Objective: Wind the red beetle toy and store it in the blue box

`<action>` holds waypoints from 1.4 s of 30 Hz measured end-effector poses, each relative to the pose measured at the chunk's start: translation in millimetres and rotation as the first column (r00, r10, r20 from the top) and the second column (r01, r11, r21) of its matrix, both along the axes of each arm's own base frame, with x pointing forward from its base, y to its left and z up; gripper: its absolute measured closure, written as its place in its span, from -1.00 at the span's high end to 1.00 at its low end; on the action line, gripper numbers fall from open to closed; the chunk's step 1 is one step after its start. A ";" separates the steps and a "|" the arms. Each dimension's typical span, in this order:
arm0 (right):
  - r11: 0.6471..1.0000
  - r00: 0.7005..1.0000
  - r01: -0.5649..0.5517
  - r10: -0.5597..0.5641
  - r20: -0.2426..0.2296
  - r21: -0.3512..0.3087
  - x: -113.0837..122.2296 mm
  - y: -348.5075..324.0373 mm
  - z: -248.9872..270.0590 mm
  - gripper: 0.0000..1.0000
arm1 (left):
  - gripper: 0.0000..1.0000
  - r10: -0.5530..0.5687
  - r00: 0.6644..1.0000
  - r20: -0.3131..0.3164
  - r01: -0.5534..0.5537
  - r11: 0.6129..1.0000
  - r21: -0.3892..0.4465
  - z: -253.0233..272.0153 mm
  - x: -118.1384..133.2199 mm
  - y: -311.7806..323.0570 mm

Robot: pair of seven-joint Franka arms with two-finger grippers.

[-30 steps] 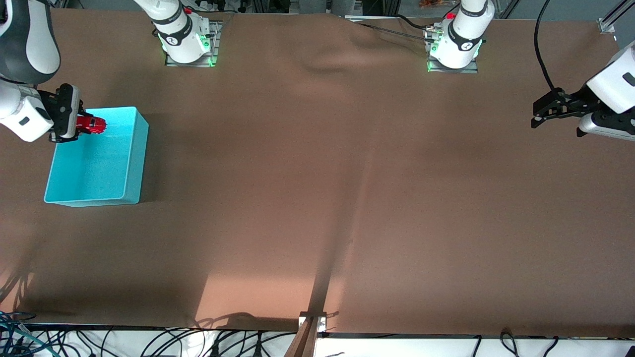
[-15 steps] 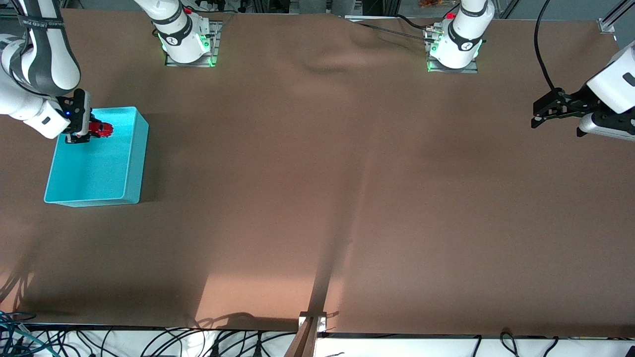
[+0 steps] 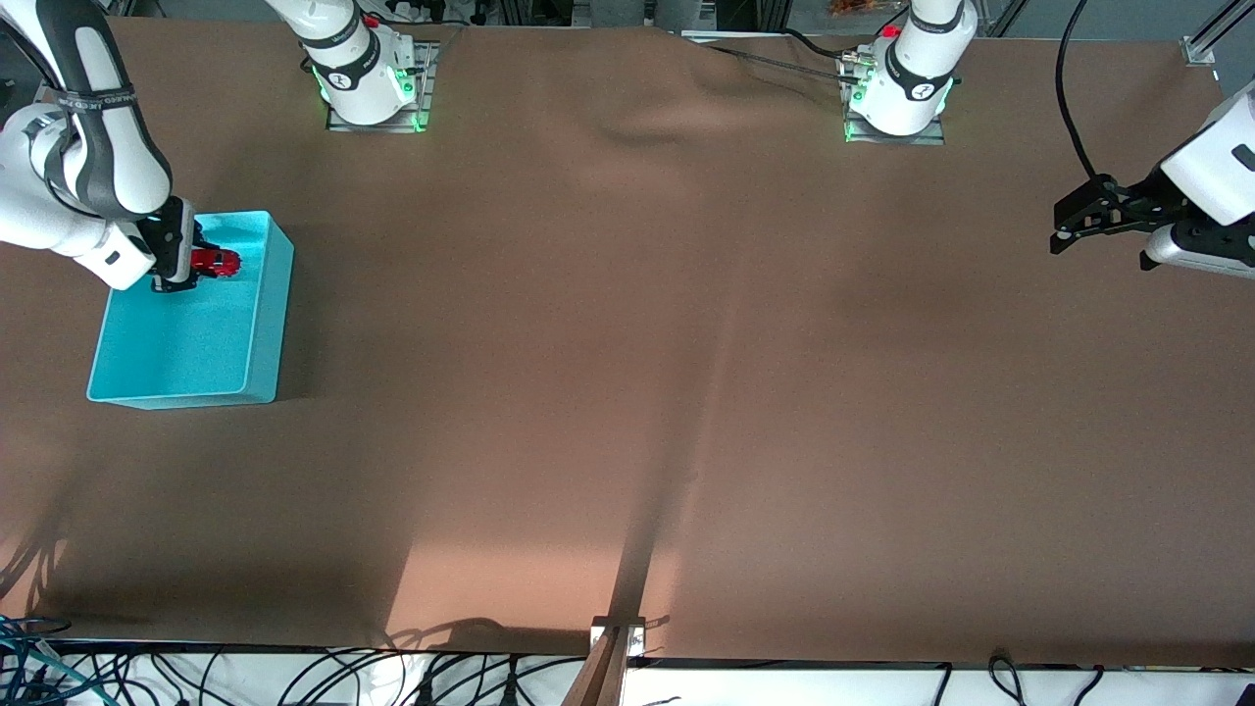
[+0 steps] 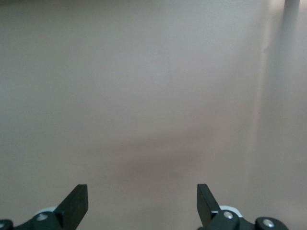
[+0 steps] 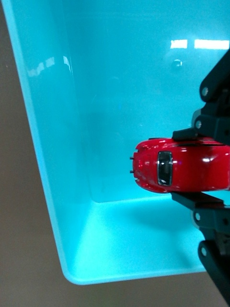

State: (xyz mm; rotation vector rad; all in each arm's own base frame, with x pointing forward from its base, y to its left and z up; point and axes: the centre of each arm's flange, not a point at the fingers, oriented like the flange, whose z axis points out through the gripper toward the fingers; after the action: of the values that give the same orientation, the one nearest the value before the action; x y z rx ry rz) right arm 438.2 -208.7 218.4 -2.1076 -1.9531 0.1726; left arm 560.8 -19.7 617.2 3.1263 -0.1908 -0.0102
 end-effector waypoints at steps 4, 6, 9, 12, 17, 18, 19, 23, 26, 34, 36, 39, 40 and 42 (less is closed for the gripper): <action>1.000 1.000 0.008 -0.008 -0.015 0.006 -2.5 -0.9 -7.8 -0.07 | 1.00 0.015 1.000 0.000 -0.015 1.000 0.000 0.0 0.0 -0.1; 1.000 1.000 0.009 -0.009 -0.021 0.007 -3.3 -0.9 -10.7 -0.07 | 1.00 0.020 1.000 -0.001 -0.020 1.000 0.000 0.0 0.0 -0.1; 1.000 1.000 0.009 -0.009 -0.029 0.008 -4.4 -0.8 -14.5 -0.02 | 1.00 0.024 1.000 -0.001 -0.024 1.000 0.000 -0.1 -0.1 -0.1; 1.000 0.999 0.009 -0.008 -0.033 0.009 -4.6 -0.6 -16.3 0.20 | 1.00 0.025 1.000 -0.001 -0.025 1.000 0.000 -0.1 -0.1 -0.1; 1.000 1.000 0.005 -0.005 -0.030 0.008 -2.9 0.0 -15.7 0.59 | 1.00 0.025 1.000 -0.001 -0.025 1.000 0.000 -0.1 -0.1 -0.1; 1.000 1.000 0.003 -0.003 -0.029 0.009 -2.3 0.2 -15.3 0.68 | 1.00 0.026 1.000 -0.001 -0.026 1.000 0.000 -0.1 -0.1 -0.1; 1.000 1.000 0.002 -0.001 -0.029 0.009 -1.4 0.6 -14.8 0.77 | 1.00 0.026 1.000 -0.001 -0.026 1.000 0.000 -0.1 -0.1 -0.1; 1.000 0.999 -0.017 0.018 -0.034 0.020 9.4 4.2 -6.4 1.00 | 1.00 0.026 1.000 -0.001 -0.026 1.000 0.000 -0.1 -0.1 -0.1; 0.999 0.999 -0.032 0.033 -0.037 0.034 28.7 7.7 12.1 1.00 | 1.00 0.026 1.000 -0.002 -0.026 1.000 0.000 -0.1 -0.1 -0.1; 0.995 1.000 -0.010 0.009 0.010 0.101 78.1 12.5 78.5 1.00 | 1.00 0.026 1.000 -0.002 -0.026 1.000 0.000 -0.1 -0.2 -0.1; 0.994 1.000 0.001 -0.003 0.011 0.112 86.2 15.0 93.9 1.00 | 1.00 0.026 1.000 -0.002 -0.026 1.000 0.000 -0.1 -0.2 -0.1; 0.992 0.999 0.043 -0.043 0.000 0.115 99.5 23.7 120.7 1.00 | 1.00 0.026 1.000 -0.002 -0.026 1.000 0.000 -0.2 -0.2 -0.1; 0.992 0.998 0.063 -0.063 -0.007 0.112 104.3 28.2 131.5 1.00 | 1.00 0.026 1.000 -0.002 -0.026 1.000 0.000 -0.2 -0.2 -0.1; 0.989 0.995 0.103 -0.102 -0.021 0.103 110.4 34.8 148.1 1.00 | 1.00 0.026 1.000 -0.002 -0.026 1.000 0.000 -0.2 -0.2 -0.1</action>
State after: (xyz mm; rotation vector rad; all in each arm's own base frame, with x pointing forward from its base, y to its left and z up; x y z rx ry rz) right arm 548.6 -173.8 366.5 -2.1260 -1.7993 0.0652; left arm 560.6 -19.8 617.0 3.1286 -0.1498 -0.0132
